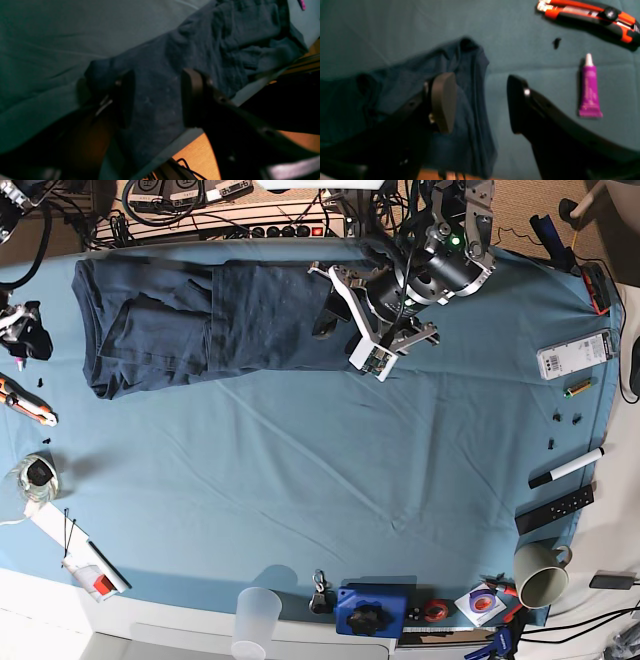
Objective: Fold the T-shirt properly
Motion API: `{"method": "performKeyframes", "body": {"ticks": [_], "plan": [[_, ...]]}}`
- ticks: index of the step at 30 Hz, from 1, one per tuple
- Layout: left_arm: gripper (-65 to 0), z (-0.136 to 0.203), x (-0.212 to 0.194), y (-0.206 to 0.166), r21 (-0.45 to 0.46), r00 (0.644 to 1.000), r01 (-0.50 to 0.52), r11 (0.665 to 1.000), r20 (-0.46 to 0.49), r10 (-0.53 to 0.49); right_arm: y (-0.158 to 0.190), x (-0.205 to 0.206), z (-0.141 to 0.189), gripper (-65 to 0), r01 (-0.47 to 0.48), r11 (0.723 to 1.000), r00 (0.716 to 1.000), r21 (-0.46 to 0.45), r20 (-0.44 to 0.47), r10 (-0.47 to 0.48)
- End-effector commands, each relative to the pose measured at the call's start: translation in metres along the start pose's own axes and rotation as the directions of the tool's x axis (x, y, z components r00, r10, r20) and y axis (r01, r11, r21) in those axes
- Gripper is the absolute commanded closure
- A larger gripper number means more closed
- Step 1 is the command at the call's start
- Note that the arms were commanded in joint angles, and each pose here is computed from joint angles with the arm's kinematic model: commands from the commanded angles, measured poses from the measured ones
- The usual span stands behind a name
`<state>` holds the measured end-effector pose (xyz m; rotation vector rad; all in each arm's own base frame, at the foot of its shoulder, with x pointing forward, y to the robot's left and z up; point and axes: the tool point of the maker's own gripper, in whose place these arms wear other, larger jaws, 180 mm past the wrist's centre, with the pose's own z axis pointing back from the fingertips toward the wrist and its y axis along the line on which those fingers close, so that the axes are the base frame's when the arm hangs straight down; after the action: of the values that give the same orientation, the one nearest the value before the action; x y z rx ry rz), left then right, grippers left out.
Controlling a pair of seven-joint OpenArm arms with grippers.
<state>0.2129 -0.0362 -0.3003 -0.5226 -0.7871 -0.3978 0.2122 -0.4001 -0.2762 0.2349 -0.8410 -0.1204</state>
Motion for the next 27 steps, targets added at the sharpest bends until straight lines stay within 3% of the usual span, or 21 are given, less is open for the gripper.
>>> {"method": "performKeyframes", "body": {"ticks": [1, 5, 12, 19, 27], "plan": [[-28.3, 0.003, 0.012, -0.005, -0.019, 0.999, 0.002, 1.0, 0.051, -0.001, -0.006, 0.01, 0.002, -32.4, 0.005, 1.0, 1.0, 0.0, 0.024, -0.005], [-28.3, 0.003, 0.012, -0.005, -0.018, 0.999, 0.002, 1.0, 0.05, -0.001, -0.017, -0.006, -0.017, -32.4, 0.152, 0.986, 0.988, 0.07, -0.002, -0.152], [-28.3, 0.003, 0.012, -0.005, -0.019, 0.999, 0.002, 1.0, 0.05, -0.001, -0.015, -0.052, -0.057, -32.4, 0.344, 0.927, 0.933, 0.151, -0.171, -0.318], [-28.3, 0.003, 0.013, -0.005, -0.016, 0.999, 0.004, 1.0, 0.053, -0.003, 0.018, -0.032, -0.066, -32.4, 0.384, 0.862, 0.923, 0.33, -0.12, -0.365], [-28.3, 0.003, 0.013, -0.005, -0.016, 0.999, 0.004, 1.0, 0.054, -0.003, 0.016, -0.048, -0.061, -32.4, 0.402, 0.862, 0.916, 0.308, -0.153, -0.372]]}}
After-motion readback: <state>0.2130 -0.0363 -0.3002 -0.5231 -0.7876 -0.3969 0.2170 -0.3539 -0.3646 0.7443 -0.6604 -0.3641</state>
